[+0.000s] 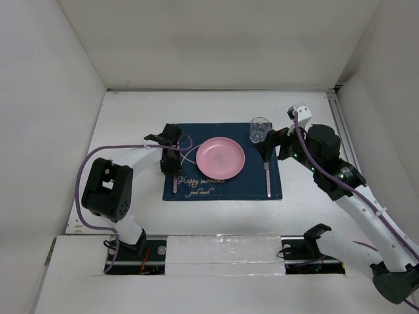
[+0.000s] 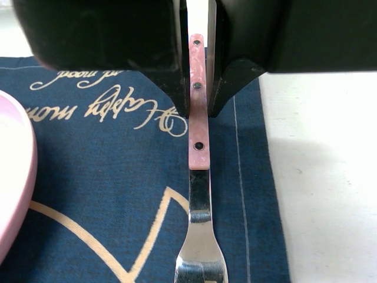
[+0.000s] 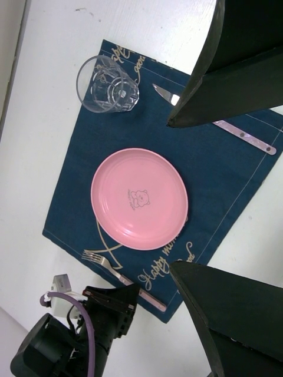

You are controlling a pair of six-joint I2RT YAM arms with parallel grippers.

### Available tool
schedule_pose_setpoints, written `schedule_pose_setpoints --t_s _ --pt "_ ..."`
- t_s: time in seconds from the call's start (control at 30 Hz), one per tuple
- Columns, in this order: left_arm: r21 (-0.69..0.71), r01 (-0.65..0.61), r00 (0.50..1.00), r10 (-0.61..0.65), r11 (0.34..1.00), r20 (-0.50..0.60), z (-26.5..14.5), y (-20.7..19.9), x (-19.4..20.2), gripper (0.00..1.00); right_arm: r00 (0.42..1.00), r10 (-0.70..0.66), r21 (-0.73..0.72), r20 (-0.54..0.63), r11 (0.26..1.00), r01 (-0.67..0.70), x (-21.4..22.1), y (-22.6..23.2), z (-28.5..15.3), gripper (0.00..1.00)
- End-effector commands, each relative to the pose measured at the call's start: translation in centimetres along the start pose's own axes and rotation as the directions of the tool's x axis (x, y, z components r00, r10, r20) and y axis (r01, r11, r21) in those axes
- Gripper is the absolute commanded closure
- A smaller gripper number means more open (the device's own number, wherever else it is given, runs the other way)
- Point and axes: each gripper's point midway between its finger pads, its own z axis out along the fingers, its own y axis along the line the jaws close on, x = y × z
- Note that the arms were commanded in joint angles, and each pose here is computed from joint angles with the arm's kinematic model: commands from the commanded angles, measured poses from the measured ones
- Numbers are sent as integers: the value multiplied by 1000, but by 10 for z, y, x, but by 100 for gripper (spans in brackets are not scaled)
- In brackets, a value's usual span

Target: Set the dinner table for one person

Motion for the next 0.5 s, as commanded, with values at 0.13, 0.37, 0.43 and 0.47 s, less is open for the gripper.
schedule_pose_setpoints --t_s 0.13,0.37,0.43,0.47 --pt "42 -26 1000 26 999 -2 -5 -6 0 100 999 -26 -33 32 999 27 -7 8 1 0" --pt "15 -17 1000 17 1000 -1 -2 -1 0 100 999 -26 -33 32 999 27 -7 8 1 0" --pt "7 -17 1000 17 1000 3 -1 0 -1 100 999 -26 -33 32 999 27 -7 8 1 0" --pt "3 -17 1000 17 1000 -5 -2 1 1 100 999 -26 -33 32 999 27 -7 8 1 0"
